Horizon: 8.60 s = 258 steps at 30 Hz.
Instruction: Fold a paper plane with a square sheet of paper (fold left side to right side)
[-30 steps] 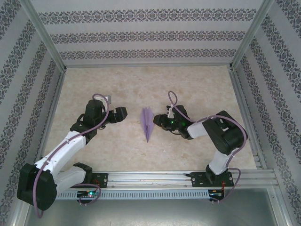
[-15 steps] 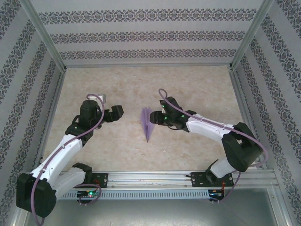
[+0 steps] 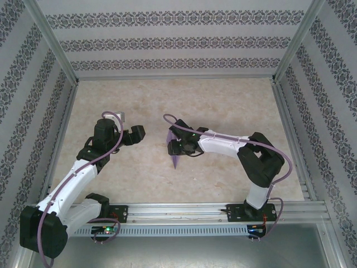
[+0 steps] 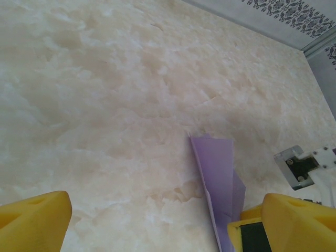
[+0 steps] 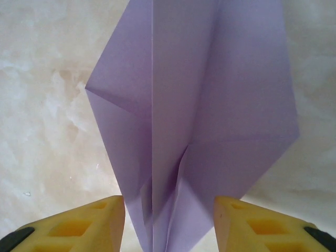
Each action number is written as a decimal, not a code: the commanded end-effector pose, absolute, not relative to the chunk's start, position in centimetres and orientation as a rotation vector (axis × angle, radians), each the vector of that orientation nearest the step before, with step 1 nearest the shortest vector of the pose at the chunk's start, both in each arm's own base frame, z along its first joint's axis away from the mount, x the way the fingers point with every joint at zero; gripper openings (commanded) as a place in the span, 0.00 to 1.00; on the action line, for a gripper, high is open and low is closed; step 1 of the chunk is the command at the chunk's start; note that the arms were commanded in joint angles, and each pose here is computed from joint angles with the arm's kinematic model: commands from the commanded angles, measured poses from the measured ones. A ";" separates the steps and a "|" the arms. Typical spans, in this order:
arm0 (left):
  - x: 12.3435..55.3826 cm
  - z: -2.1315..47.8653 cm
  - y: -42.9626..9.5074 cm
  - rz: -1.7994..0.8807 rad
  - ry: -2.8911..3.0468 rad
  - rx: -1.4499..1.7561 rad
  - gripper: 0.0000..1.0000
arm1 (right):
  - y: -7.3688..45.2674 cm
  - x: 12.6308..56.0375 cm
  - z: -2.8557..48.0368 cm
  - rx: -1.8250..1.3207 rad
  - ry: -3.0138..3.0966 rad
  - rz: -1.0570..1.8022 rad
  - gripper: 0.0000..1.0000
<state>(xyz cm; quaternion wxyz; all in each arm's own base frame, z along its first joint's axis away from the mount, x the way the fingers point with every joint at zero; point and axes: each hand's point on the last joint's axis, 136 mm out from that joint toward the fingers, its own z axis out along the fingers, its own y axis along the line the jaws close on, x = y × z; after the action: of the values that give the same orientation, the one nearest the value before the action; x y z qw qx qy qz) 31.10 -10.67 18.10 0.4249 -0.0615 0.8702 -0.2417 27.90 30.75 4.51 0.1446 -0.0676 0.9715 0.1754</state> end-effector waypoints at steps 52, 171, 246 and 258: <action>30.5 18.0 -8.9 -0.540 2.198 -0.145 0.94 | 29.3 32.1 6.4 -0.175 2.763 0.271 0.00; 30.5 19.2 -0.7 -0.106 2.119 -0.245 1.00 | -1.8 31.0 11.9 0.156 1.968 -0.121 0.98; 37.1 11.9 1.5 0.111 1.886 -0.004 0.99 | -1.2 39.0 10.0 0.108 1.869 -0.024 0.98; 37.1 11.0 -1.6 -0.063 1.749 0.111 1.00 | -1.1 38.9 9.9 0.105 1.872 -0.025 0.98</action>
<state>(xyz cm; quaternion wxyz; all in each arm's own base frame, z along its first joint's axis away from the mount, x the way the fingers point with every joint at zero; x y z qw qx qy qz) 36.90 -1.14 10.10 0.6005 0.0341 0.7988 -0.0128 38.49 -1.23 9.13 0.5815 0.0415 0.8124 -0.0112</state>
